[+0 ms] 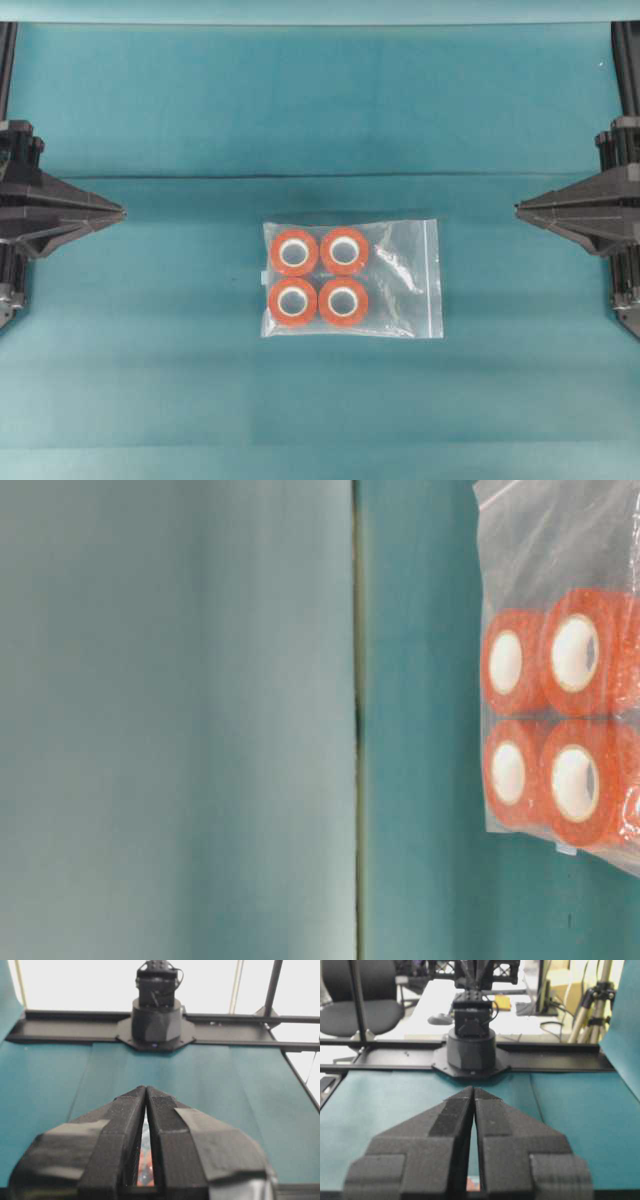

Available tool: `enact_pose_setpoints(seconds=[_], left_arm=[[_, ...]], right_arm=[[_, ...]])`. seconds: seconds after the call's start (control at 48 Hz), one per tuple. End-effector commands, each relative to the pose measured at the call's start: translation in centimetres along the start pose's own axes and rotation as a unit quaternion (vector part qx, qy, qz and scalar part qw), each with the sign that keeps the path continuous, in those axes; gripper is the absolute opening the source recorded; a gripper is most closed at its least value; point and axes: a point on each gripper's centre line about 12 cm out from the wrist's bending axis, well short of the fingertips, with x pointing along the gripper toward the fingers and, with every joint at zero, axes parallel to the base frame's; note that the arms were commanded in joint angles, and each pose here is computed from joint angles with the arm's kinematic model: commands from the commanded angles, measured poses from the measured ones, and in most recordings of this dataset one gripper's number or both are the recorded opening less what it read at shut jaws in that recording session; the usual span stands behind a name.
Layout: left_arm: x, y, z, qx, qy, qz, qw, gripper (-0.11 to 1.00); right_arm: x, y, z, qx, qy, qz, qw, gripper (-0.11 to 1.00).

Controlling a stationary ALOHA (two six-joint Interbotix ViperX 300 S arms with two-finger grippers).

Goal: Hand over the clear zip bag and make it stand upright.
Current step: 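Move the right gripper open toward the right edge of the clear bag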

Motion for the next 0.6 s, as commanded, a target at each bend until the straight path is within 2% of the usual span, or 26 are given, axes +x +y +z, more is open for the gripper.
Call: enact_pose_setpoints(seconds=[0.0, 0.062, 0.125, 0.229, 0.354, 0.375, 0.396, 0.458, 0.583], left_arm=[[0.9, -0.4, 1.1, -0.001, -0.005, -0.011, 0.9999, 0.14], [1.3, -0.4, 1.6, 0.001, -0.008, -0.010, 0.9999, 0.08], [1.7, -0.4, 1.9, 0.001, -0.009, -0.009, 0.9999, 0.01], [2.4, -0.4, 2.2, 0.003, -0.002, -0.010, 0.9999, -0.01], [3.0, -0.8, 1.4, 0.004, 0.032, -0.017, 0.9993, -0.01], [3.1, -0.8, 1.3, 0.004, 0.036, -0.017, 0.9992, -0.01], [3.1, -0.8, 1.3, 0.002, 0.038, -0.017, 0.9991, -0.01], [3.1, -0.8, 1.4, -0.001, 0.039, -0.018, 0.9991, -0.01], [3.0, -0.9, 2.1, -0.001, 0.028, -0.020, 0.9994, -0.01]], right_arm=[[0.3, 0.2, 0.4, 0.029, -0.003, 0.004, 0.9996, 0.09], [0.7, 0.0, 0.3, 0.108, 0.024, -0.011, 0.9938, 0.06], [1.1, -0.2, -0.2, 0.175, 0.065, -0.024, 0.9821, 0.00], [1.5, -0.1, -1.2, 0.235, 0.127, -0.034, 0.9630, 0.00], [2.1, -0.3, -1.6, 0.307, 0.153, -0.052, 0.9380, 0.00], [2.2, -0.4, -1.7, 0.325, 0.153, -0.058, 0.9315, 0.00], [2.4, -0.6, -1.9, 0.352, 0.155, -0.067, 0.9207, 0.00], [2.5, -1.0, -2.4, 0.404, 0.158, -0.087, 0.8966, 0.00], [2.8, -2.1, -3.7, 0.502, 0.165, -0.136, 0.8383, 0.00]])
